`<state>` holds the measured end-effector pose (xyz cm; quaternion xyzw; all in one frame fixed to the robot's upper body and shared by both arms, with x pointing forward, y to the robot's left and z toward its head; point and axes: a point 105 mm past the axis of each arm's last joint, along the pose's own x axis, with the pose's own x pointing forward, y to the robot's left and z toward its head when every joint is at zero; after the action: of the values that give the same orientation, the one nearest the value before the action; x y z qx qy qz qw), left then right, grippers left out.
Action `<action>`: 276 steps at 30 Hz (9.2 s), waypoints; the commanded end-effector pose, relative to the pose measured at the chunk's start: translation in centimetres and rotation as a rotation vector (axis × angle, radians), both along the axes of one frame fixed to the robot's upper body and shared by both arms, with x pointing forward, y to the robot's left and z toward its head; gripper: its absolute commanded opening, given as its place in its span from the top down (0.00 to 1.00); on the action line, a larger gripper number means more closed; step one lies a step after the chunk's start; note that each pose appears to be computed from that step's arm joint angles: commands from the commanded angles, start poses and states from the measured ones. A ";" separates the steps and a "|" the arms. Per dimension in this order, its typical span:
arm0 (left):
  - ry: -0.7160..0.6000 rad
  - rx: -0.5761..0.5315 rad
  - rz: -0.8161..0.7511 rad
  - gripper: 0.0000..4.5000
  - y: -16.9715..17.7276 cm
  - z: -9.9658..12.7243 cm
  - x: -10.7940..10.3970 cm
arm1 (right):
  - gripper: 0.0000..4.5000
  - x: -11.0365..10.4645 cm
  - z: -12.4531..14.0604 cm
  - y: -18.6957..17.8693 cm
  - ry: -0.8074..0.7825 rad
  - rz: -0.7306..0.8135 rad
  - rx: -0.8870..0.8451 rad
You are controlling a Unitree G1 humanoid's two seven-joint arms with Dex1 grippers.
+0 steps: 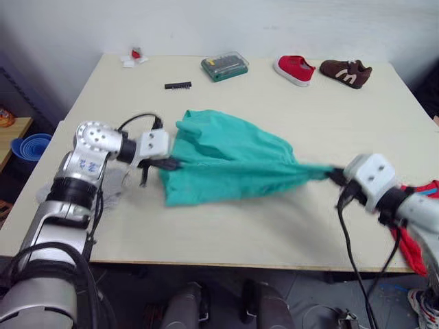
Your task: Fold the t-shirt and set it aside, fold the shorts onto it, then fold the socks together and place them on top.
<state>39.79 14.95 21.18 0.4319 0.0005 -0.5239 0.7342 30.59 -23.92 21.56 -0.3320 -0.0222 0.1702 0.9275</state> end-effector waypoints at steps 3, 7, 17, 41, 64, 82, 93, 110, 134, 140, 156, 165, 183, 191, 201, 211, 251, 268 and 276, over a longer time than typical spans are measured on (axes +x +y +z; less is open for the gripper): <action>-0.577 -0.358 0.245 1.00 -1.2 12.3 3.7 | 0.99 0.5 6.6 -4.9 -0.333 -0.261 -0.082; -0.959 -0.572 0.283 1.00 -2.0 21.8 1.5 | 0.99 -1.0 12.7 -5.4 -0.701 -0.386 -0.240; -0.663 -0.525 0.078 1.00 -0.6 16.7 0.8 | 0.99 -2.1 2.5 2.9 -0.247 0.144 -0.114; 0.889 0.268 -0.072 1.00 9.3 -1.8 -19.9 | 0.99 -13.0 -9.4 10.1 0.706 0.713 0.152; -0.216 0.024 -0.038 1.00 -4.6 10.0 2.1 | 0.99 -8.6 -7.4 5.1 0.578 0.333 0.644; -0.308 0.006 0.152 0.72 -10.6 4.8 5.7 | 0.94 -4.7 -7.5 3.0 0.411 0.082 0.645; -0.326 -0.202 0.209 0.00 -6.1 9.4 5.5 | 0.11 -5.2 -4.6 2.1 0.296 0.072 0.465; -0.038 0.199 -0.149 0.00 4.5 -0.9 -2.1 | 0.01 -9.9 -6.0 10.0 0.297 0.479 -0.196; -0.234 0.424 -0.111 0.34 1.8 -6.2 0.5 | 0.67 -2.8 -10.4 8.9 0.018 0.349 -0.507; -0.147 0.372 -0.156 0.77 1.7 -6.0 -0.4 | 1.00 -2.7 -10.1 7.5 0.029 0.396 -0.526; 0.323 0.278 -0.327 1.00 3.5 -6.5 -13.6 | 1.00 -6.1 -10.1 6.7 0.024 0.891 -0.703; 0.298 0.299 -0.207 1.00 3.8 -8.7 -16.5 | 1.00 -4.7 -9.4 5.4 -0.019 0.928 -0.750; 0.619 -0.224 0.042 0.25 5.7 -3.3 -13.6 | 0.27 -6.0 -5.1 3.3 0.084 0.572 -0.406; 0.538 -0.323 -0.087 0.46 -0.5 -2.0 -8.8 | 0.48 -6.9 -2.7 3.8 0.195 0.461 -0.029; 0.528 -0.232 -0.183 1.00 -3.8 -5.6 -7.8 | 1.00 -6.5 -3.2 8.2 0.297 0.516 0.207; 0.452 -0.176 -0.023 1.00 -5.0 -10.8 -4.2 | 1.00 -0.6 -10.6 10.5 0.336 0.294 0.151; 0.338 -0.254 0.155 1.00 -1.9 -7.2 1.2 | 1.00 -3.7 -10.0 9.4 0.452 0.375 0.086; 0.548 -0.315 -0.364 0.86 -7.9 -3.8 -8.0 | 0.56 -13.4 -10.2 5.2 0.597 -0.120 0.934; 0.509 -0.294 -0.371 0.29 -8.4 -4.6 -8.1 | 0.00 -12.2 -12.0 6.0 0.653 -0.204 1.206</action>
<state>31.88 6.62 16.49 0.1543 0.0414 -0.7345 0.6595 18.09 -18.14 9.36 0.2811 0.2083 0.1333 0.9273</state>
